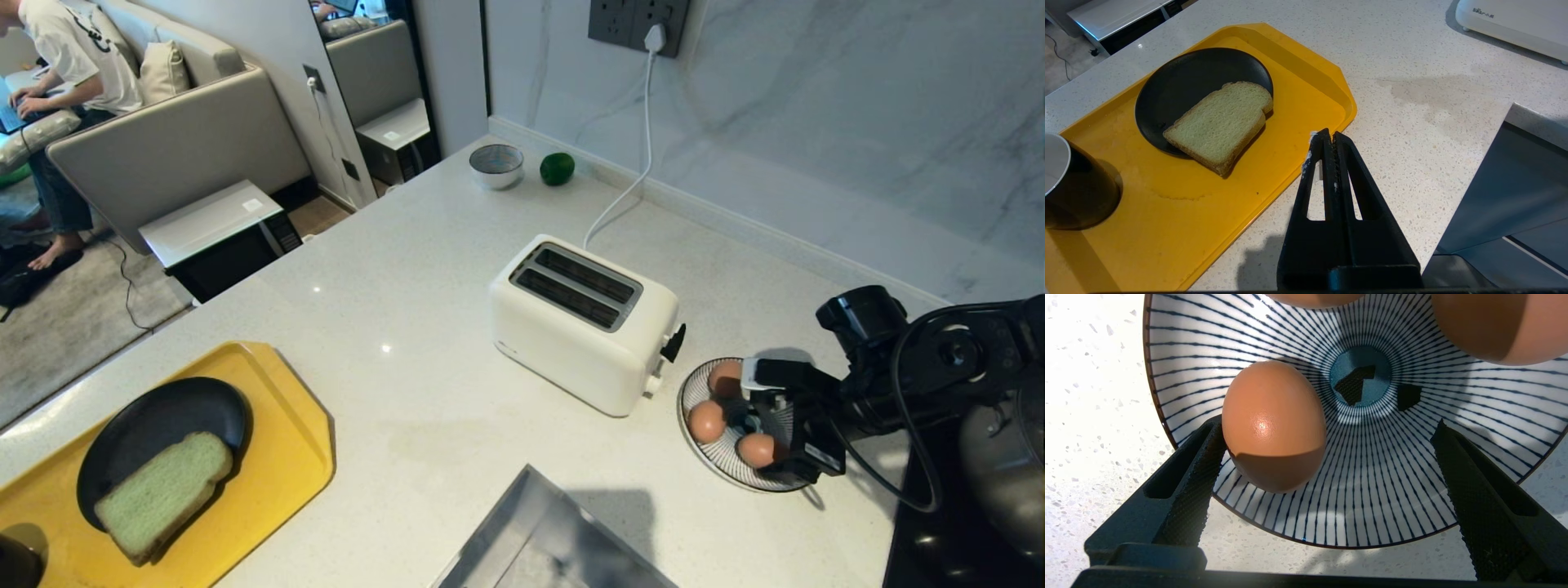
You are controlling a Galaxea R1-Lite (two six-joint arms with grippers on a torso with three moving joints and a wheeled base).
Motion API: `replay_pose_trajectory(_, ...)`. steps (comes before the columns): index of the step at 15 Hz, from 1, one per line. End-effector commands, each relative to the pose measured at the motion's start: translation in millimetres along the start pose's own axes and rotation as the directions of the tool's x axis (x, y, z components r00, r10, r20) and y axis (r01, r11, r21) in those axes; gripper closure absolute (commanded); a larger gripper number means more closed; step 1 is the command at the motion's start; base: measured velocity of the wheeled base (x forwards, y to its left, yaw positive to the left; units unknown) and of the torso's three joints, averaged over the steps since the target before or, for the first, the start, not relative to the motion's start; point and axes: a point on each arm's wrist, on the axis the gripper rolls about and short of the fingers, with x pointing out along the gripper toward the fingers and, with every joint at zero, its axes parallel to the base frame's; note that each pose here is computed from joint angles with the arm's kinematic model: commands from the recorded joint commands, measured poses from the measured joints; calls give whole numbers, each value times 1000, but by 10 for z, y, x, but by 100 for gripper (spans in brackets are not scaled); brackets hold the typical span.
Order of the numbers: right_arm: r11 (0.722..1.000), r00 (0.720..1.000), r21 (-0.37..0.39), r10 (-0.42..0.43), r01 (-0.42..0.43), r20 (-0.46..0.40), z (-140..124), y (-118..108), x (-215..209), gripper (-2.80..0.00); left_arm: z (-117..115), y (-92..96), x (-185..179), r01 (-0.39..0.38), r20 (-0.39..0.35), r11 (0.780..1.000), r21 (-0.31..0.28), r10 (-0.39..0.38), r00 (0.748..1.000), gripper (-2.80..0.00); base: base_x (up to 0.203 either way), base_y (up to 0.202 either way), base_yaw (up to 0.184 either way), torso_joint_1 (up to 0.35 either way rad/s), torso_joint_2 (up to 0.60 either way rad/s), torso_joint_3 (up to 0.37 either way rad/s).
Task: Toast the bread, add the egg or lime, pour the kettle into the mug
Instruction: Pick up the egg
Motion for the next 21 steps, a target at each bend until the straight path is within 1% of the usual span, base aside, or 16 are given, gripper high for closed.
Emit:
replay_pose_trajectory(1,1000,1000,-6,7,-7,-3,-3,-3,29,-280,1,0,1,-1,0,1000,0,1,1000,0,0,0,0,0,0,0)
replay_pose_trajectory(21,1000,1000,-5,7,-7,-2,22,-79,129,-280,1,0,1,-1,0,1000,1,1,1000,0,0,0,0,0,0,0)
